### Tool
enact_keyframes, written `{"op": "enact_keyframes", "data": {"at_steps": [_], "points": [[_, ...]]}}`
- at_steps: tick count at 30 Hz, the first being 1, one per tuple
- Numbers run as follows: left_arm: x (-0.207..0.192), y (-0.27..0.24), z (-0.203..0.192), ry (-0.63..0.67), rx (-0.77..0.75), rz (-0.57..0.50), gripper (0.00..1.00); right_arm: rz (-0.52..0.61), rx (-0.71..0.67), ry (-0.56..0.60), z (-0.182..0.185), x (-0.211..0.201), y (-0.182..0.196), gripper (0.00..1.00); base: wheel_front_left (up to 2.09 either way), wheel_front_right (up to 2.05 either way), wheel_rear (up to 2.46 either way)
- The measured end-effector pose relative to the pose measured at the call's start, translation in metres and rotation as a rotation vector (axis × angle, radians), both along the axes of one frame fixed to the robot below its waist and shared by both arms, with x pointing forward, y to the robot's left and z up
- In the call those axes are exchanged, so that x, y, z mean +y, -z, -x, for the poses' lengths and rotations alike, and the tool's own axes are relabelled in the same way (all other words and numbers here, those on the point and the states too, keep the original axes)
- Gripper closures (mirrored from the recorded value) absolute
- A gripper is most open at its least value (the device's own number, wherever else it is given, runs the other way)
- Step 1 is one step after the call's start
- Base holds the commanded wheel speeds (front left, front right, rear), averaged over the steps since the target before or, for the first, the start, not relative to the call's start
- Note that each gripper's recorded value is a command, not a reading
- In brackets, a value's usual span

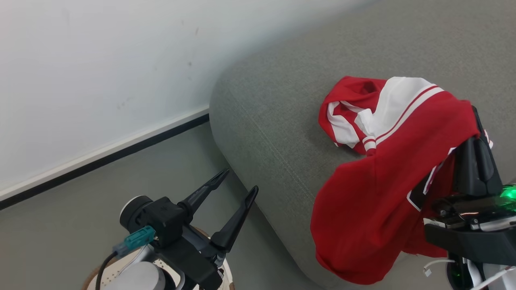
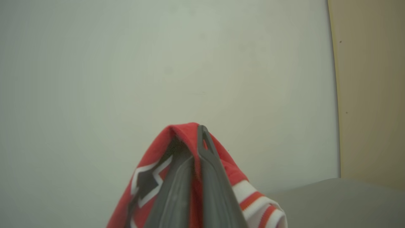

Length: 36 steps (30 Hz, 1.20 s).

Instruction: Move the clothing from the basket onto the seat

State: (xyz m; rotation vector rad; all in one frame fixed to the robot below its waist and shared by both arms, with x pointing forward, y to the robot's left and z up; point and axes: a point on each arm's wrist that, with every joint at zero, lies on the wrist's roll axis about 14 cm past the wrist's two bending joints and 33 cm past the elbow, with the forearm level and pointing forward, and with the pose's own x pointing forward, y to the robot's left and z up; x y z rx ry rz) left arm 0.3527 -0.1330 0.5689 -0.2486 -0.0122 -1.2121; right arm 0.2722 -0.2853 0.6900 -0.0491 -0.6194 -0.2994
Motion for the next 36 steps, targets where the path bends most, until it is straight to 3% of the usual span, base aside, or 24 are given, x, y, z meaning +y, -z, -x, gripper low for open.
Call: {"op": "enact_keyframes", "data": {"at_steps": [11, 18, 27, 36], "points": [[-0.009, 0.018, 0.001, 0.062, 0.050, -0.012, 0.00, 0.014, 0.044, 0.046, -0.006, -0.008, 0.008, 1.00, 0.00, 0.00, 0.00], [-0.001, 0.025, -0.004, 0.067, 0.056, -0.017, 0.00, 0.085, 0.051, 0.051, -0.028, -0.023, -0.003, 1.00, 0.00, 0.00, 0.00], [0.022, 0.042, -0.020, 0.056, 0.070, -0.028, 0.00, 0.184, 0.127, 0.069, -0.085, -0.049, -0.013, 1.00, 0.00, 0.00, 0.00], [0.053, 0.074, -0.046, 0.015, 0.119, -0.064, 0.00, 0.204, 0.221, 0.144, -0.144, -0.085, -0.009, 1.00, 0.00, 0.00, 0.00]]}}
